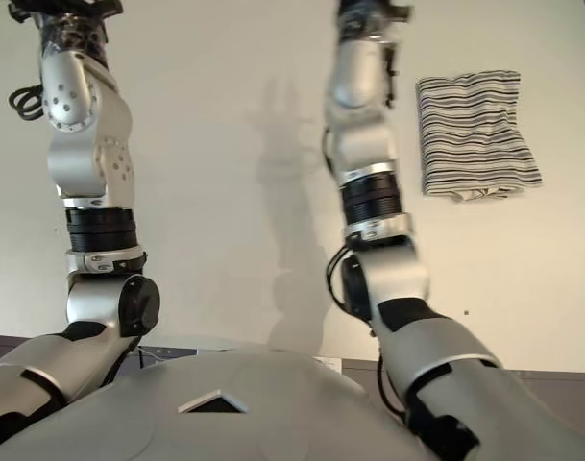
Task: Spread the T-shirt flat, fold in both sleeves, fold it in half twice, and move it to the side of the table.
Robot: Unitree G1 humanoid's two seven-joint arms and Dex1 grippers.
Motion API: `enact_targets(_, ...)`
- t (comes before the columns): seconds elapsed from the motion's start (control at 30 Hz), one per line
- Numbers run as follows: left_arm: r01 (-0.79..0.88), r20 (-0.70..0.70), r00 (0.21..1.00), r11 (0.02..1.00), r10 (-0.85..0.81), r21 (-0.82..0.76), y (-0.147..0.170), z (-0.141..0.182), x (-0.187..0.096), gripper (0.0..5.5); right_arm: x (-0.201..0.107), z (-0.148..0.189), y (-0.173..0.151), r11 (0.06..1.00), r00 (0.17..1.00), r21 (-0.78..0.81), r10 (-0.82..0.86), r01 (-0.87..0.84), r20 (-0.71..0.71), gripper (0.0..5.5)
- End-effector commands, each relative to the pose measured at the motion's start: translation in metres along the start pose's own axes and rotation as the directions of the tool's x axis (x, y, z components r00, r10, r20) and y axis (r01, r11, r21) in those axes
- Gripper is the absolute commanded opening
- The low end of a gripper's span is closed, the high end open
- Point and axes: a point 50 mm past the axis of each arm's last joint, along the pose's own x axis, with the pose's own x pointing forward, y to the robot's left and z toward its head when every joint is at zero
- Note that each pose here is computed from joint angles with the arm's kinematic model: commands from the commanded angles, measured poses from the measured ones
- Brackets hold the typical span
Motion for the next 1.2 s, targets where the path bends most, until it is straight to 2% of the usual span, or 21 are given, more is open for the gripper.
enact_targets(0.03,0.095,-0.001,0.995,0.995,-0.095,0.040,-0.021,-0.003,-0.002,2.37,-0.021,-0.002,0.025,0.997,0.997,0.001,0.077,-0.077,-0.013,1.76)
enact_targets(0.23,0.239,-0.033,0.971,0.969,-0.238,0.056,-0.037,-0.005,-0.017,3.60,-0.035,0.012,0.019,0.998,0.997,-0.001,0.064,-0.064,0.042,3.10)
enact_targets(0.33,0.255,-0.020,0.967,0.964,-0.254,0.081,-0.042,0.002,-0.014,4.11,-0.019,0.024,0.013,0.999,0.994,-0.012,0.052,-0.051,0.097,3.69)
enact_targets(0.53,0.200,0.044,0.977,0.972,-0.207,0.122,-0.053,0.005,-0.005,4.11,-0.015,0.026,0.015,1.000,0.995,0.011,0.013,-0.015,0.101,3.69)
enact_targets(0.67,0.129,0.076,0.987,0.984,-0.138,0.122,-0.055,0.001,-0.011,3.50,-0.007,0.033,0.018,0.998,0.989,-0.009,0.063,-0.062,0.131,3.74)
enact_targets(0.83,-0.037,0.092,0.995,0.995,0.028,0.092,-0.047,-0.006,-0.013,3.50,-0.002,0.038,0.032,0.984,0.973,-0.035,0.176,-0.172,0.150,3.74)
enact_targets(1.0,-0.127,0.126,0.985,0.989,0.117,0.078,-0.049,-0.003,-0.005,3.50,-0.004,0.033,0.042,0.980,0.971,-0.029,0.200,-0.198,0.127,3.74)
enact_targets(1.13,-0.109,0.119,0.988,0.991,0.099,0.080,-0.052,-0.005,0.001,3.50,-0.006,0.026,0.047,0.984,0.979,-0.021,0.176,-0.175,0.104,3.74)
enact_targets(1.2,-0.060,0.123,0.991,0.994,0.048,0.095,-0.057,-0.005,0.003,3.81,-0.004,0.027,0.045,0.990,0.984,-0.016,0.142,-0.141,0.111,3.74)
